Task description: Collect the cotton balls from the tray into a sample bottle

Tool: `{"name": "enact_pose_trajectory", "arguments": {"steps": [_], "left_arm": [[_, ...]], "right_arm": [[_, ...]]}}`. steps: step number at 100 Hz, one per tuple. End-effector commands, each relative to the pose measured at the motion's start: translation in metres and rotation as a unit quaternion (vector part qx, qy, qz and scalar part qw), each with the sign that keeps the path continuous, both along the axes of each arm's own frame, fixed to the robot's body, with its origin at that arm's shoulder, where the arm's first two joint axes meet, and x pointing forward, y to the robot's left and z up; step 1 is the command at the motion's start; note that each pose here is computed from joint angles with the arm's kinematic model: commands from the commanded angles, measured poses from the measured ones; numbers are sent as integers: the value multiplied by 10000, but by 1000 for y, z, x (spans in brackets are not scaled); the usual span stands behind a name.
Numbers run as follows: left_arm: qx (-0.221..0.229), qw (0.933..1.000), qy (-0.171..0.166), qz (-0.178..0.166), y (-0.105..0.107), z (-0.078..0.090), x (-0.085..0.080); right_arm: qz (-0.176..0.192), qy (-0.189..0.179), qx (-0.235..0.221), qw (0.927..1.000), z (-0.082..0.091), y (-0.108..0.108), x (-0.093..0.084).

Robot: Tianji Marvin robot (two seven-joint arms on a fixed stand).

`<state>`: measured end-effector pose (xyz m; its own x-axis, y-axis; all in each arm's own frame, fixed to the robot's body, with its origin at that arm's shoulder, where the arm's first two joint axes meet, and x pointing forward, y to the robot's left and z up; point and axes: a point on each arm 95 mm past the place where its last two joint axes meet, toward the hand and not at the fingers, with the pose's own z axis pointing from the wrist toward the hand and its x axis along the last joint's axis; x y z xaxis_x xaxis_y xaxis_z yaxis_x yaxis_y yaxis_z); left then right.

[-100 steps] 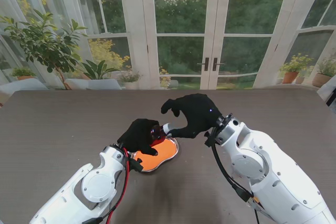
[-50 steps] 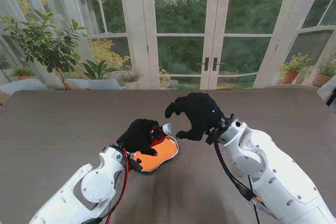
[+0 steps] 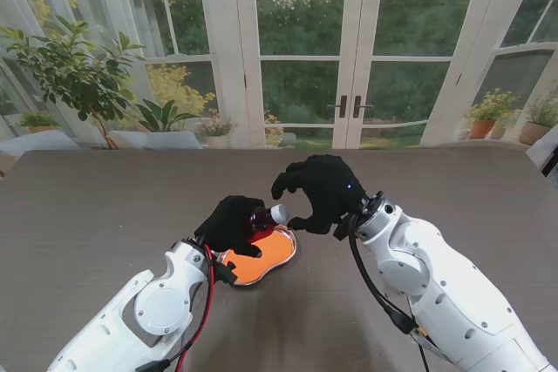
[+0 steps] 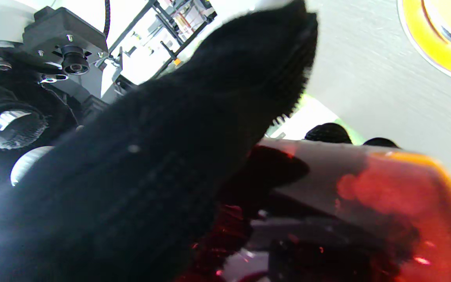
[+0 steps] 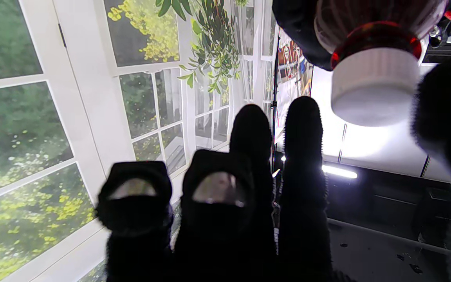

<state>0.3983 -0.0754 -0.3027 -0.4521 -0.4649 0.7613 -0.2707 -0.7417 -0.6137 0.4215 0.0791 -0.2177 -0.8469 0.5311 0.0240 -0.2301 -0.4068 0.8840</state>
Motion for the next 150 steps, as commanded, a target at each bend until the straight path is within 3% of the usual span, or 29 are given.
{"name": "enact_pose_trajectory", "arguments": {"steps": [1,71,150], "left_arm": [[8,10000,16,-80,-3,1,0],[10,10000,1,-80,-4,2,-1],[-7,10000,-14,-76,-4,4,-2]], "right_arm": [[46,10,-27,10000,-2,5,-1],[104,35,82,9999,-4,10,-2],[6,497,-276,9984,-3,16,-3]]}}
